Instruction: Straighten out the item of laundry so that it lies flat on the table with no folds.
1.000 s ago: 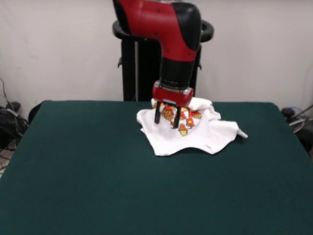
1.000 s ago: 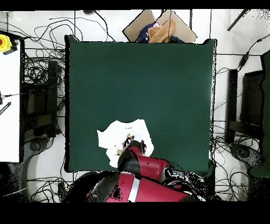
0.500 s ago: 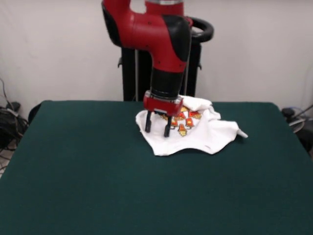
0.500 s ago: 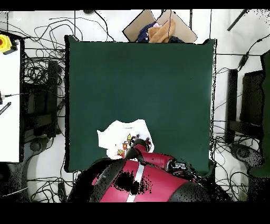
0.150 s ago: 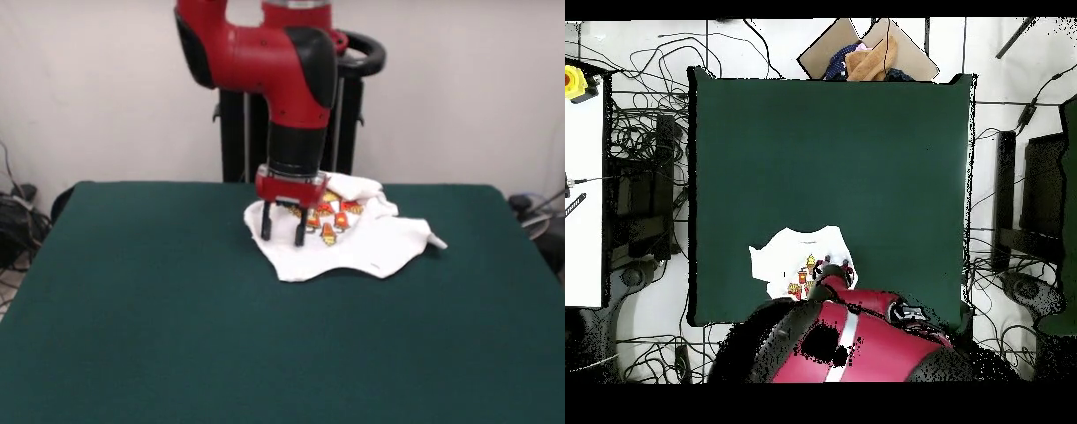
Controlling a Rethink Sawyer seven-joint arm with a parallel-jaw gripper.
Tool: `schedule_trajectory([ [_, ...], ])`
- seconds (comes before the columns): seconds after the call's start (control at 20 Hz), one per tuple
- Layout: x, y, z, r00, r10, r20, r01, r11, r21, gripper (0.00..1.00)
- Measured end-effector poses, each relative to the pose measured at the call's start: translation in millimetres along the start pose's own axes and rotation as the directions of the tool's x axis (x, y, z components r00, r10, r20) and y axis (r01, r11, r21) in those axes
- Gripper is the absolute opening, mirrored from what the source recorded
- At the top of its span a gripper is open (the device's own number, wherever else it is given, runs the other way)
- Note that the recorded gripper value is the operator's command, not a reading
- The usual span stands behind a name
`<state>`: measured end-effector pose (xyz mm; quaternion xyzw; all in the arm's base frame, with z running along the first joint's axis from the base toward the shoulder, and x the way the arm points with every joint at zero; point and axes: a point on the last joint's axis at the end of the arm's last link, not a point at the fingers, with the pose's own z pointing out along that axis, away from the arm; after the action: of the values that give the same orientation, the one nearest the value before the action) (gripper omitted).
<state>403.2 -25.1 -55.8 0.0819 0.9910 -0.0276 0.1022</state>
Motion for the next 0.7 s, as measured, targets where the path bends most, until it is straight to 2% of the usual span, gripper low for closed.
schedule_trajectory([
  [0.15, 0.8, -11.8, -1.2, 1.000, -0.007, -0.001, 0.007, 1.000, -0.006, 0.00],
  [0.35, -0.3, -33.2, -3.3, 1.000, 0.014, -0.025, -0.014, 1.000, -0.027, 0.00],
  [0.45, 0.6, -56.7, -2.4, 0.997, 0.046, -0.058, -0.048, 0.998, -0.028, 0.00],
  [0.5, 0.7, -77.8, -1.2, 0.994, 0.075, -0.081, -0.077, 0.997, -0.027, 0.00],
  [0.7, -1.4, -100.9, 0.1, 0.991, 0.098, -0.092, -0.101, 0.994, -0.030, 0.00],
])
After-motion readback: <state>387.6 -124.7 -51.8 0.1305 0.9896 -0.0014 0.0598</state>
